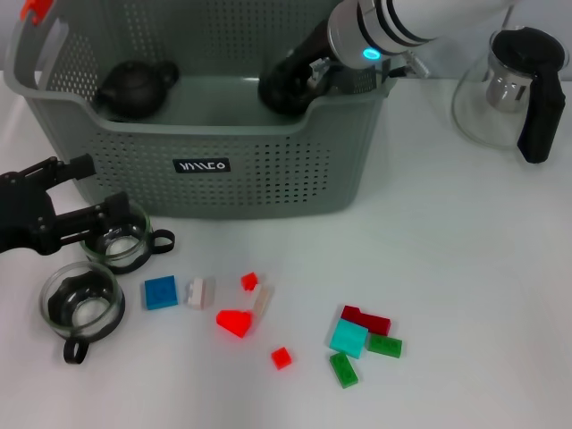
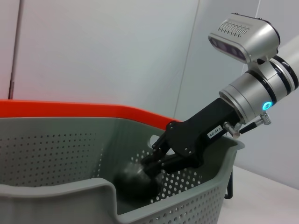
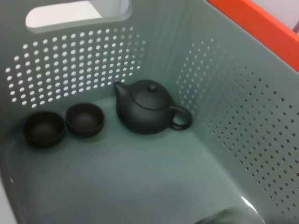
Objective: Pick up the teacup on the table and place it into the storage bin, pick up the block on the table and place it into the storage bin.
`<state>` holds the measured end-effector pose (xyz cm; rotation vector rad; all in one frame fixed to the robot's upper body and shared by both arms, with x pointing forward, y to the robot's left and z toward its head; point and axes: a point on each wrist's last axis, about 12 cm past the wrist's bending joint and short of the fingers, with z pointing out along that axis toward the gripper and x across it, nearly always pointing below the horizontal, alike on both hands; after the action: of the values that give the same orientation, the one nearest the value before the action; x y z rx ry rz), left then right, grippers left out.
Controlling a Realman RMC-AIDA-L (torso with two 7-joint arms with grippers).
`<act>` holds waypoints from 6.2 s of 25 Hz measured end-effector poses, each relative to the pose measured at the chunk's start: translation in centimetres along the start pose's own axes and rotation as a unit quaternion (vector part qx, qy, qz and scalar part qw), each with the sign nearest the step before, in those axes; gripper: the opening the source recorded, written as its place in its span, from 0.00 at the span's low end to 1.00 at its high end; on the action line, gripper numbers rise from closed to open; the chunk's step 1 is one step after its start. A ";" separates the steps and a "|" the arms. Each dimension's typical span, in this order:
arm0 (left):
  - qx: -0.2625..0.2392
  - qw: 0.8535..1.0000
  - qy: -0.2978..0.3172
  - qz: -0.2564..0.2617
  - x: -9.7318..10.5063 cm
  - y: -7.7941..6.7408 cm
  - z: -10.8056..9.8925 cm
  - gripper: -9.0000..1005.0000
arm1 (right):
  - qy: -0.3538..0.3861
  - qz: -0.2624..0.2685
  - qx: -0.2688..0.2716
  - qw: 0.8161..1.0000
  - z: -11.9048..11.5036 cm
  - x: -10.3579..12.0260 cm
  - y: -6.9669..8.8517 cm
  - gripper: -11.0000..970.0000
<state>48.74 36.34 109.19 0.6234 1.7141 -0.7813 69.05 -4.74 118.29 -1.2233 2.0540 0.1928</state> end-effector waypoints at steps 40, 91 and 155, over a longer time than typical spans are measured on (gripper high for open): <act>0.004 1.000 -0.010 -0.001 -1.4 1.1 1.9 0.85 | -0.374 0.087 -0.142 0.912 -11.0 27.3 6.0 0.65; -0.071 0.859 0.479 0.169 -10.6 1.4 10.7 0.75 | -0.351 0.106 -0.159 0.917 -10.5 27.3 6.0 0.65; -0.043 0.835 0.529 0.147 -7.0 0.3 12.9 0.43 | -0.350 0.121 -0.152 0.916 -10.9 27.9 5.9 0.65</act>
<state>58.79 26.50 113.48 1.3824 2.5183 -0.0707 50.80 -26.32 106.70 -0.8784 1.5525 0.9556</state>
